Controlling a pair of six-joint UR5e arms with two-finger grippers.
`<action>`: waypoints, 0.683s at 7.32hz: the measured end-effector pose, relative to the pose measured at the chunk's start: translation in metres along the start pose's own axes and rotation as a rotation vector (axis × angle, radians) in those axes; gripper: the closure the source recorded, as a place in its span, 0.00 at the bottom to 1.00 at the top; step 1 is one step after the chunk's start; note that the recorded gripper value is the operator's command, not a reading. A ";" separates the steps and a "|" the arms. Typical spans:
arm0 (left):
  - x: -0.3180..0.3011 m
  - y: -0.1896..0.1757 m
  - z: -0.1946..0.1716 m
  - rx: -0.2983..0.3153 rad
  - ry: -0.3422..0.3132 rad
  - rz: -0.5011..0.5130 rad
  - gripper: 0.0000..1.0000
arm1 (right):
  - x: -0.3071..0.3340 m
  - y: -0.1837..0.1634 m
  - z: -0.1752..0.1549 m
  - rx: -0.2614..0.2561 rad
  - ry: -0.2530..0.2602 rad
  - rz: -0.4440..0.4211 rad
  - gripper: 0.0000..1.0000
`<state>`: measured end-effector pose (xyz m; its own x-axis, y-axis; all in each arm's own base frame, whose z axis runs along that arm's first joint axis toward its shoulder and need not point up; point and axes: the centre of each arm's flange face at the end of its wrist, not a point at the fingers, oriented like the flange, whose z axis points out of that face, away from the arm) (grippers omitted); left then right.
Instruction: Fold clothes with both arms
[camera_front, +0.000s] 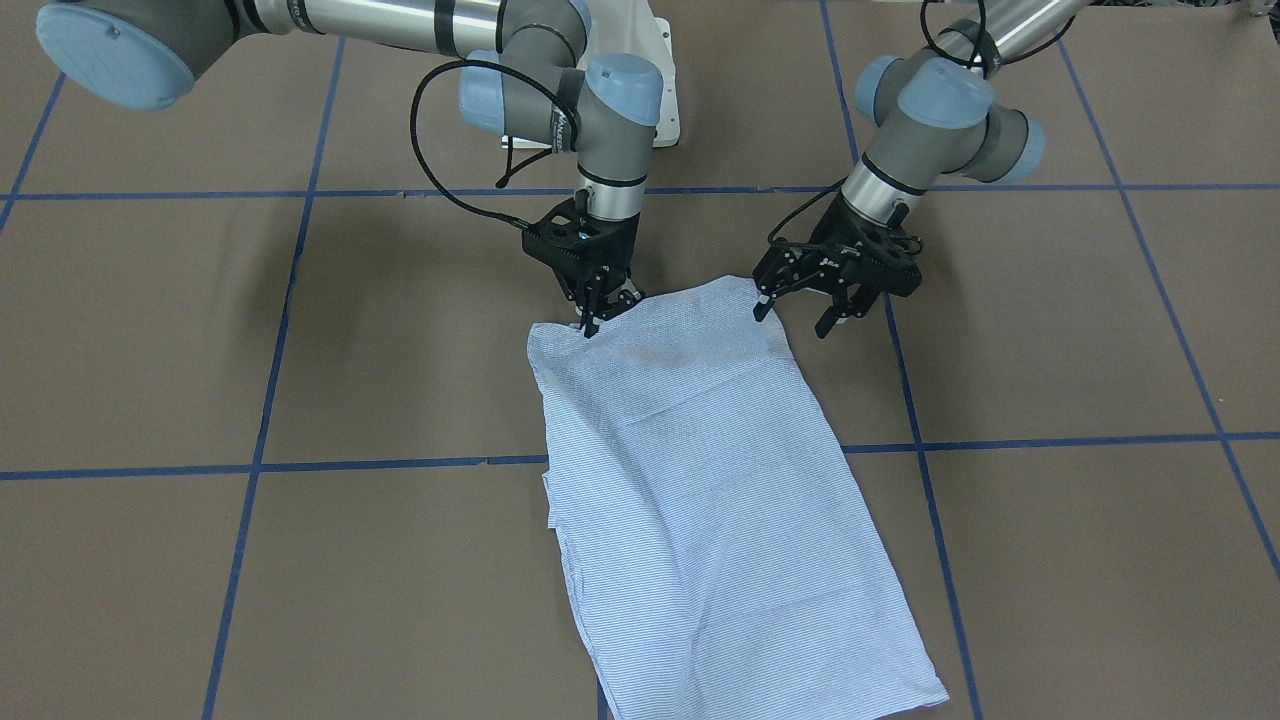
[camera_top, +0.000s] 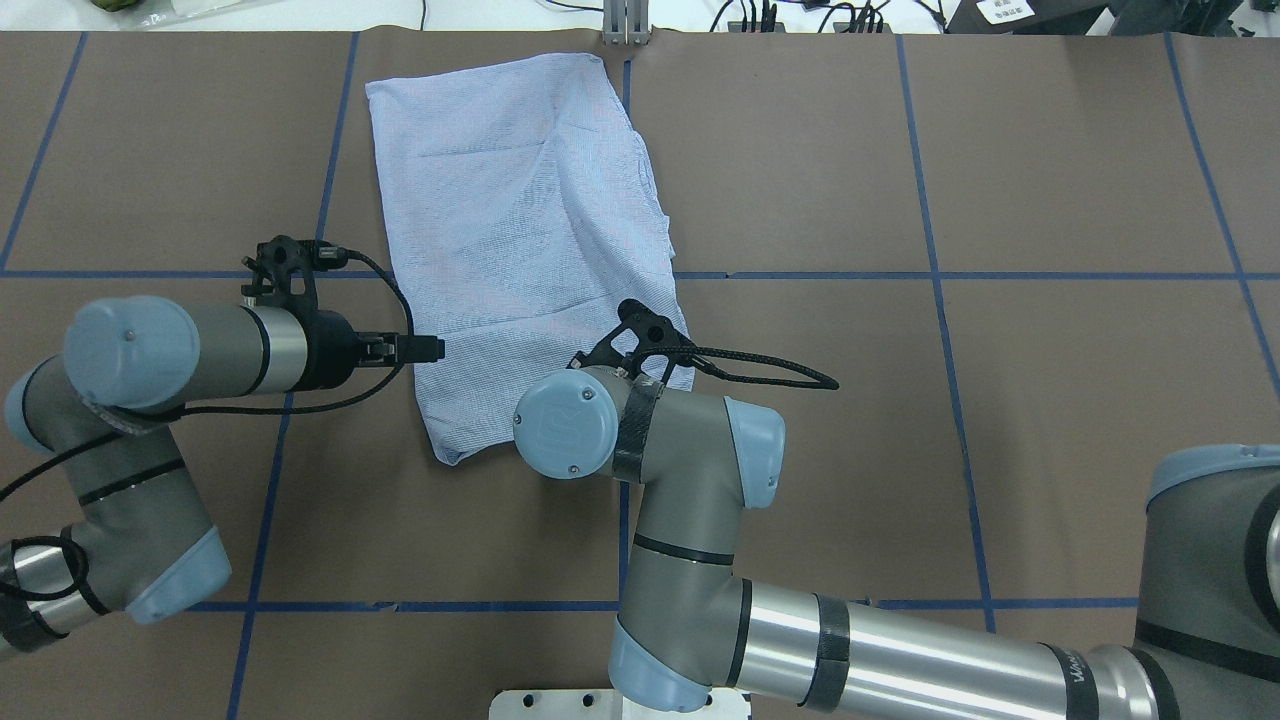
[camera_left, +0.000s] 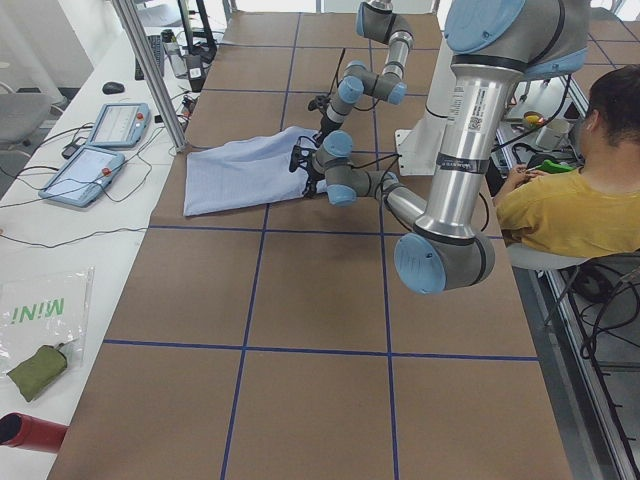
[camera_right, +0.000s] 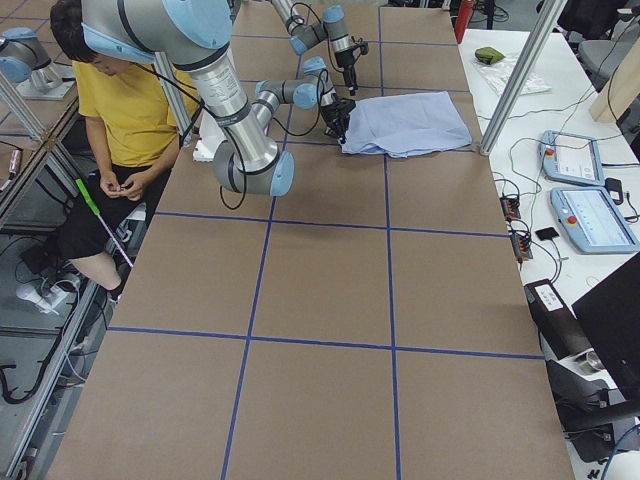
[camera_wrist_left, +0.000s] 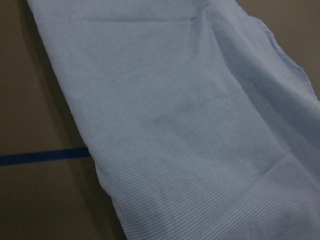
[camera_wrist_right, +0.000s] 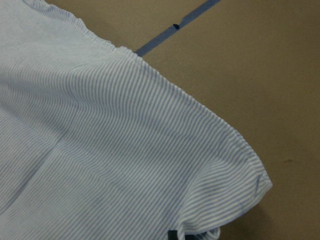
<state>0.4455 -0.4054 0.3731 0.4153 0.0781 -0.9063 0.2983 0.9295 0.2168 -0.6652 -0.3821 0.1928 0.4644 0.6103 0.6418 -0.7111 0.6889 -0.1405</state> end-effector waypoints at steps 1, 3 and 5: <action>0.005 0.016 0.007 -0.007 -0.023 -0.047 0.33 | 0.000 0.000 0.000 0.000 -0.001 0.001 1.00; 0.011 0.032 0.013 -0.019 -0.046 -0.095 0.33 | 0.001 -0.001 0.000 0.000 -0.001 0.002 1.00; 0.025 0.048 0.013 -0.045 -0.049 -0.107 0.46 | 0.001 -0.001 0.000 0.000 -0.001 0.002 1.00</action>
<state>0.4813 -0.3635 0.3657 0.4253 -0.0396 -0.9042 0.3050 0.9469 0.1020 -0.6642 -0.3817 0.1933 0.4624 0.6114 0.6422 -0.7119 0.6878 -0.1421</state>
